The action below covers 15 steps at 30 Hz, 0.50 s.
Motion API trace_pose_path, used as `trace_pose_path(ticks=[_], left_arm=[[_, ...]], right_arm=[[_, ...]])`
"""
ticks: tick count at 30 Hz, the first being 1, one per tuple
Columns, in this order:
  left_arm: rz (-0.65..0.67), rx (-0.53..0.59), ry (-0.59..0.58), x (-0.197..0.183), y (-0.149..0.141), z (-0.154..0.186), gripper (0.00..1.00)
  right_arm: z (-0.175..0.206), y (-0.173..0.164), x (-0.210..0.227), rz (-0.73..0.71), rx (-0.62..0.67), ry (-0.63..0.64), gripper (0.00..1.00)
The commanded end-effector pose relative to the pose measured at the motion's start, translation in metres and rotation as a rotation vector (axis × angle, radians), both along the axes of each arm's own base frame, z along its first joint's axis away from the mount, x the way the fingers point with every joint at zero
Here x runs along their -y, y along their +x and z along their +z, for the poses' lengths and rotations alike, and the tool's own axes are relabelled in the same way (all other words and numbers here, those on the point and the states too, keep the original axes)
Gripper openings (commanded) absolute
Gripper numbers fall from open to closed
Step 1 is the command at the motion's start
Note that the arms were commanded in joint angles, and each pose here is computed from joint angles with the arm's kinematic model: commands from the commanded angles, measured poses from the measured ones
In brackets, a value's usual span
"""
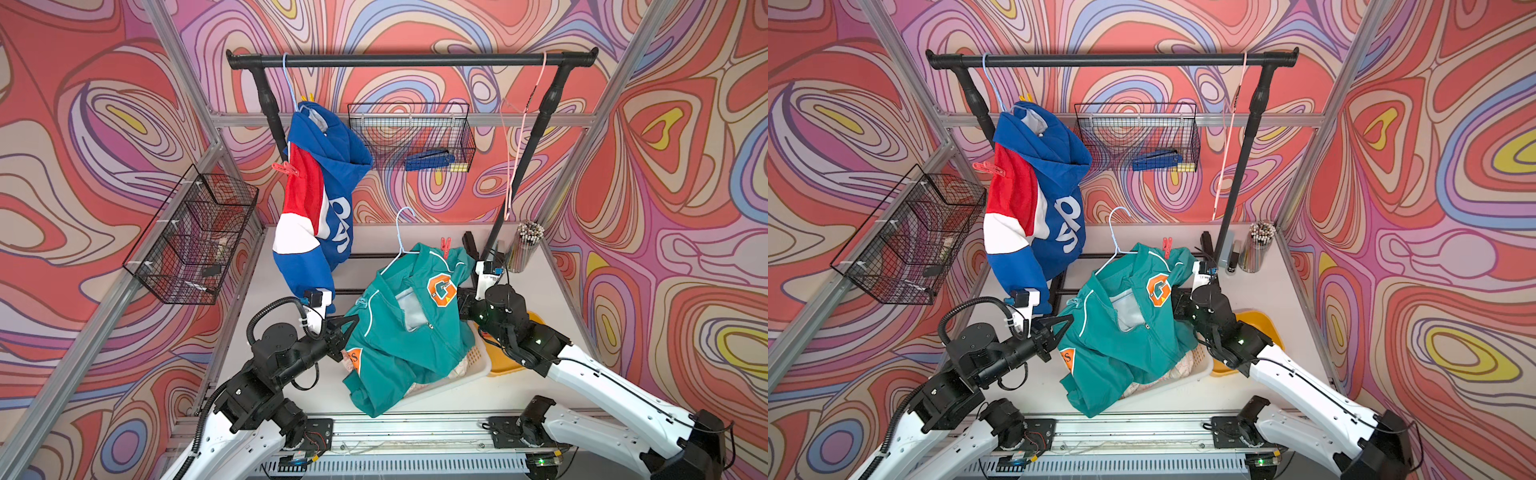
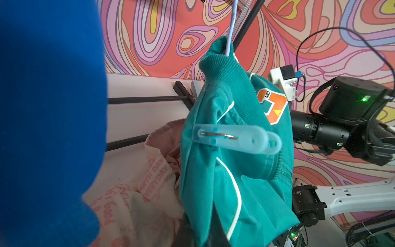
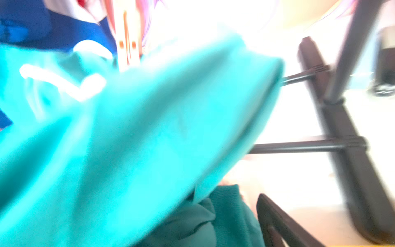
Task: Remove the clothespins securing jackets to the hanger
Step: Adjust the jacket in the basket.
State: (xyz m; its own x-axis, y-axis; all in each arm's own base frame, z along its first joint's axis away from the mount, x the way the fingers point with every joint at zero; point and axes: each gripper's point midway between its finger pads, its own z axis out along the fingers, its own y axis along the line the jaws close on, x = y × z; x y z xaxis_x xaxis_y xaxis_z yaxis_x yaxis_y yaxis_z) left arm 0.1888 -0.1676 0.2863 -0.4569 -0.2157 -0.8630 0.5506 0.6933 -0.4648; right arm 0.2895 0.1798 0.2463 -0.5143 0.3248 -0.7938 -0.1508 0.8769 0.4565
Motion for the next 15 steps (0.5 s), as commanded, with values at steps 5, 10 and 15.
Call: trace_pose_path(ticks=[5, 10, 15], left_arm=[[0.022, 0.039, 0.014, -0.003, 0.004, 0.006, 0.00], [0.022, 0.036, 0.022, -0.002, 0.006, 0.005, 0.00], [0.026, 0.037, 0.041, 0.001, 0.012, 0.003, 0.00]], right_arm=[[0.008, -0.011, 0.061, -0.207, -0.065, -0.164, 0.98], [0.034, -0.026, 0.040, -0.027, 0.001, -0.102, 0.88], [0.027, -0.049, -0.007, 0.240, -0.053, -0.070, 0.54]])
